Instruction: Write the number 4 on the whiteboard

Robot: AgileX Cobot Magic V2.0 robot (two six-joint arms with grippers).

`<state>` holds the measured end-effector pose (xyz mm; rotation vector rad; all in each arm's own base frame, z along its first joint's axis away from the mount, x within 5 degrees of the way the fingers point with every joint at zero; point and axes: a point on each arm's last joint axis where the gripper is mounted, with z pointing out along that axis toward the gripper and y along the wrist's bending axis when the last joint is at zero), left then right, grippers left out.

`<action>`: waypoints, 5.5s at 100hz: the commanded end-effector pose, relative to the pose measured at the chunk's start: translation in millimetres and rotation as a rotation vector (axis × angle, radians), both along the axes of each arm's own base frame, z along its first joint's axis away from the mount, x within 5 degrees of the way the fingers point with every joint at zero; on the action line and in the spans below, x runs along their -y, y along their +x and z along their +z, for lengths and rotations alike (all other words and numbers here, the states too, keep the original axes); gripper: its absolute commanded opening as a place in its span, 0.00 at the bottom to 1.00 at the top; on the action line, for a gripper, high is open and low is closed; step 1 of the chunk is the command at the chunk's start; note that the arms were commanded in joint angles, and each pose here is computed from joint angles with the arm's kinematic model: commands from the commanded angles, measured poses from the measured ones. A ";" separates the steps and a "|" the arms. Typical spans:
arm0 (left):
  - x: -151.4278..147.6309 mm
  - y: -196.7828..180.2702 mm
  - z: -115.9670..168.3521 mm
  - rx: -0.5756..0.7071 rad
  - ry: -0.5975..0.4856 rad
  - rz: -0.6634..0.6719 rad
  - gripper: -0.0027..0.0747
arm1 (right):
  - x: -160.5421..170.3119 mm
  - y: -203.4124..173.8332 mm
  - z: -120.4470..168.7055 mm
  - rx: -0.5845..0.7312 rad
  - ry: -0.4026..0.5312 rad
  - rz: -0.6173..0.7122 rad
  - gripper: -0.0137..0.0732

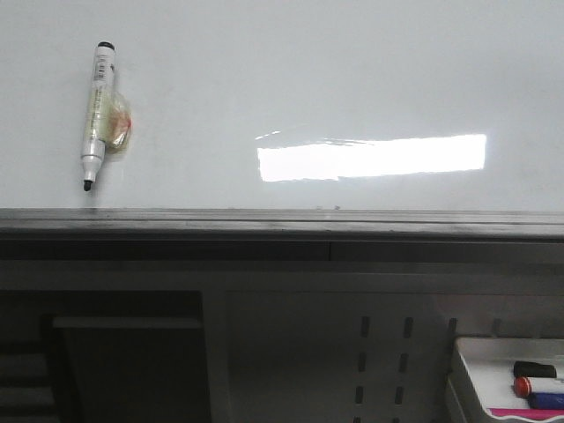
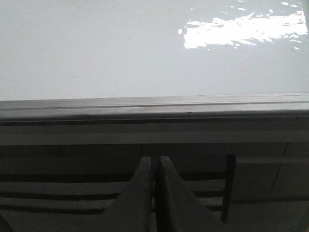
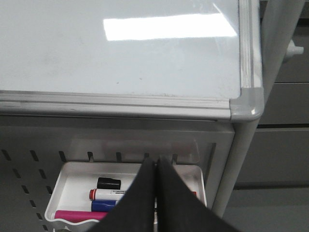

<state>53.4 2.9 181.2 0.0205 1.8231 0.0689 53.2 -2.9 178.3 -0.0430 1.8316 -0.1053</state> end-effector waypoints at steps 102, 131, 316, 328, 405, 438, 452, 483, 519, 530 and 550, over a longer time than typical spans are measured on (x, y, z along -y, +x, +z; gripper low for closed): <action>1.7 1.4 -0.6 0.099 -0.052 -0.008 0.01 | 0.4 -0.1 -4.7 0.015 -0.004 -0.007 0.08; 1.7 1.6 0.3 0.110 -0.051 -0.008 0.01 | 0.4 1.3 1.9 0.088 -0.006 -0.006 0.08; 75.3 105.7 83.8 0.135 -0.128 -0.443 0.61 | -0.7 44.6 64.0 0.008 0.245 -0.033 0.08; 94.1 120.3 78.3 0.098 -0.172 -0.474 0.61 | -0.8 44.5 63.8 0.006 0.245 -0.032 0.08; 128.1 172.3 40.1 -0.118 -0.252 -0.386 0.48 | -0.9 44.5 63.9 0.006 0.258 -0.034 0.08; 129.0 171.6 36.3 -0.149 -0.232 -0.398 0.01 | -6.9 44.5 63.8 -0.010 0.295 0.016 0.08; 131.5 165.3 44.4 -0.116 -0.136 -0.495 0.01 | -23.5 47.3 69.6 -0.034 0.220 0.198 0.08; 142.9 130.7 73.1 0.070 0.302 -0.852 0.01 | -83.7 51.1 104.0 -0.028 0.044 0.711 0.15; 170.6 99.2 81.1 0.296 0.528 -1.166 0.01 | -138.8 56.5 155.5 -0.028 0.045 0.958 0.61; 173.5 96.1 85.1 0.354 0.506 -1.198 0.01 | -152.0 64.0 156.9 -0.040 0.024 0.973 0.59; 175.2 92.7 86.5 0.398 0.529 -1.237 0.01 | -164.1 75.9 156.2 -0.027 -0.006 0.966 0.59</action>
